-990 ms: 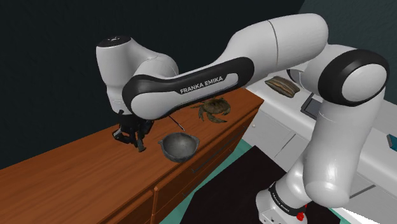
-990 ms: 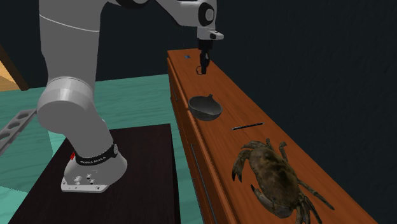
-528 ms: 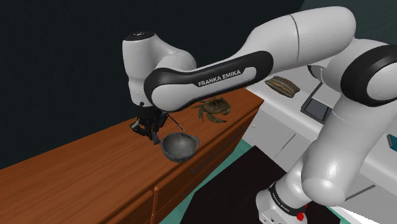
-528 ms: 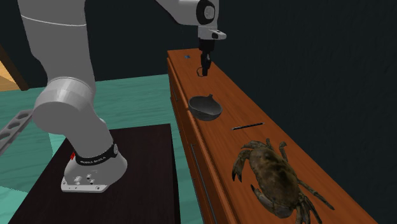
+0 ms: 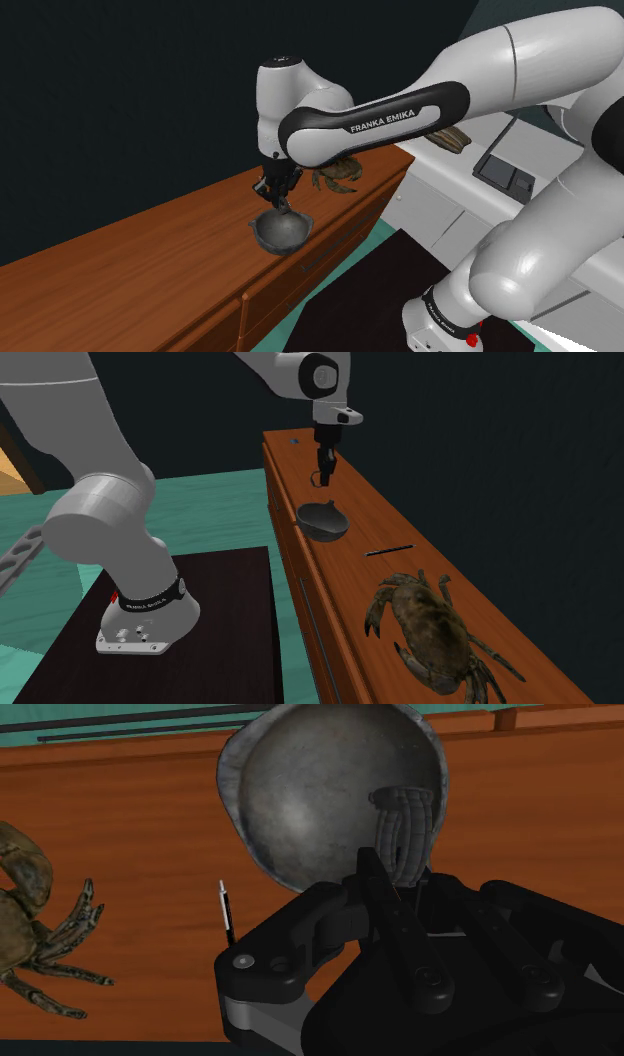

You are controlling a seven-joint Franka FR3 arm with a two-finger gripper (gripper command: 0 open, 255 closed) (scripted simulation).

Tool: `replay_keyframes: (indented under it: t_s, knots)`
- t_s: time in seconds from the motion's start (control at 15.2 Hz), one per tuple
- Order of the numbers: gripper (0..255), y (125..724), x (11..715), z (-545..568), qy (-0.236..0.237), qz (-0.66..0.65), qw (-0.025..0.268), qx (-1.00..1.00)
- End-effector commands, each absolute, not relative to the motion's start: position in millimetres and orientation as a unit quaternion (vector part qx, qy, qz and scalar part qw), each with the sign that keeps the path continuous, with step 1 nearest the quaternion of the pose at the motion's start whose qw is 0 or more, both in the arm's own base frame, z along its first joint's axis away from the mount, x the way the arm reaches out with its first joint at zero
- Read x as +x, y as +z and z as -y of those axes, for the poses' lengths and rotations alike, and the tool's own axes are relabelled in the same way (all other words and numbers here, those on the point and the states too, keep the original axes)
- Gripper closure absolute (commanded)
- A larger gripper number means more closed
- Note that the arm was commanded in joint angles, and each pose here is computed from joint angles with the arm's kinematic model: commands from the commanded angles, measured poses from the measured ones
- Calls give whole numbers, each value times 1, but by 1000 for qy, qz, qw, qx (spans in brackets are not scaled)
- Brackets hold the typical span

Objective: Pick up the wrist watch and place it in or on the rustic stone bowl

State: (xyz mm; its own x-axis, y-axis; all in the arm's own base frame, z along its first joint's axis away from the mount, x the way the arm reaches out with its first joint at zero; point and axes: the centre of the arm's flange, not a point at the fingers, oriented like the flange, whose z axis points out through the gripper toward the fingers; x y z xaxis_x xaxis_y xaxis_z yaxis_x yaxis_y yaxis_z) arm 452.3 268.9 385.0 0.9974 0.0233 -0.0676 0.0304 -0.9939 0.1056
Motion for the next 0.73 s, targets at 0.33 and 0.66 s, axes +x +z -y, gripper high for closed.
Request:
replay_keyframes:
  t_s: [0.33,0.66]
  knots:
    - [255,359,449,-239,-33,-14,53,998]
    - [255,333,449,-239,-33,-14,53,998]
